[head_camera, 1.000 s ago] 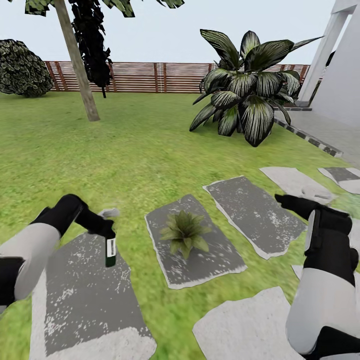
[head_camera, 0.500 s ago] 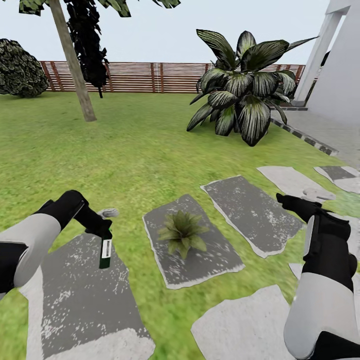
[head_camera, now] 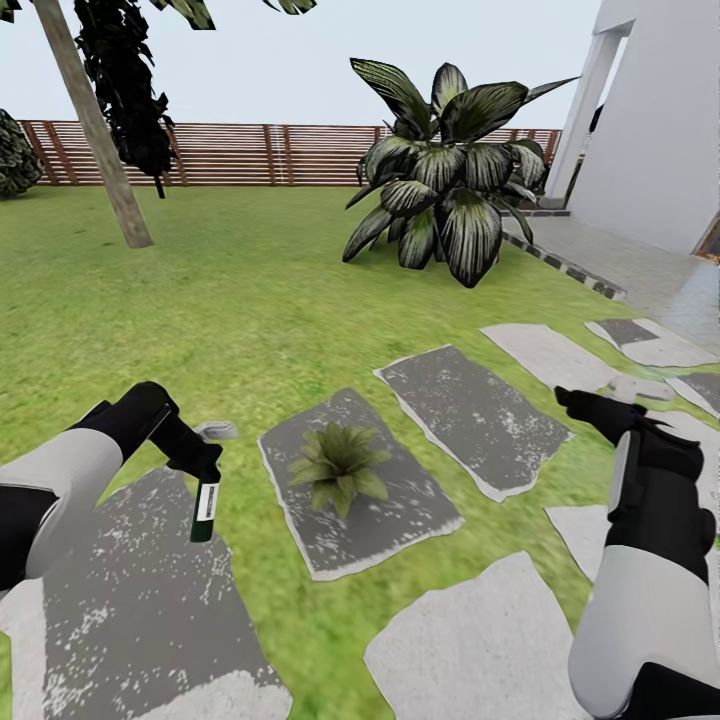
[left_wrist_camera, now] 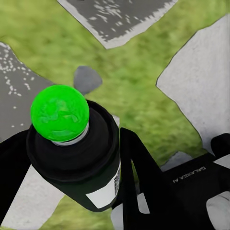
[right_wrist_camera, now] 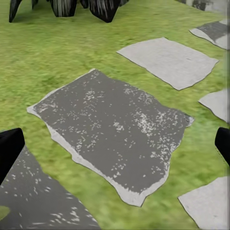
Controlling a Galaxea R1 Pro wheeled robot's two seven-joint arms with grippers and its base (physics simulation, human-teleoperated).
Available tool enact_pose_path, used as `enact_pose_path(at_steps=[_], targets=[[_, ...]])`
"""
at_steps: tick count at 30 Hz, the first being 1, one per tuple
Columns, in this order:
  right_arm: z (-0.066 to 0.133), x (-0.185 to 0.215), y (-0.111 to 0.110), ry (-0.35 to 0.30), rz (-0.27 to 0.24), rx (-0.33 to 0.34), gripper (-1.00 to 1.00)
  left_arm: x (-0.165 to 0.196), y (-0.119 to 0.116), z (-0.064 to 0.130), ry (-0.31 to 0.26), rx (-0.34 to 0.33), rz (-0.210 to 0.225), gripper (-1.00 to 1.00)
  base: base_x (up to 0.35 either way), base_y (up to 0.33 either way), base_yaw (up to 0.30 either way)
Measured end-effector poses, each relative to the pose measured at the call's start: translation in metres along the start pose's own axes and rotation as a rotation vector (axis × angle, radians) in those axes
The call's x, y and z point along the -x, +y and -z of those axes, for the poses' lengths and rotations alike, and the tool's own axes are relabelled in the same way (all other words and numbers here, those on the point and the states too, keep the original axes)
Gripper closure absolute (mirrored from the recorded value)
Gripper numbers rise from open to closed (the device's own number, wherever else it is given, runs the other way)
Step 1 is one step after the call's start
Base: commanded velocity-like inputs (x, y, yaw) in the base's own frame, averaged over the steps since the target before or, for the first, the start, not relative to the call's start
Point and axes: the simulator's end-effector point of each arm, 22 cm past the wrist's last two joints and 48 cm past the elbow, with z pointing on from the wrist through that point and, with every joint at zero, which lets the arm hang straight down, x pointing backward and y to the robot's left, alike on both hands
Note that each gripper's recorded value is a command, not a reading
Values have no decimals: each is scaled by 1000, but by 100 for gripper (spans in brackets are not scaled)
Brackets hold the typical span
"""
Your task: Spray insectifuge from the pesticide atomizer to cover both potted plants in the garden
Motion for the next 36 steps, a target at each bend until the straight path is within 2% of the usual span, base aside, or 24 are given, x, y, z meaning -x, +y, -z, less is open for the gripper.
enact_pose_path(at_steps=[5, 17, 31, 36], targets=[[0, 1, -2, -3, -1, -2, -100, -1, 0, -1, 3, -3, 2, 100, 0, 0, -15], [0, 1, -1, -3, 0, 0, -100, -3, -3, -4, 9, -17, 9, 100, 0, 0, -230], [0, 1, -1, -3, 0, 0, -100, -5, -3, -4, 12, -19, 14, 100, 0, 0, -95], [0, 0, -1, -2, 0, 0, -100, -14, -1, -10, 35, -25, 31, 100, 0, 0, -247]])
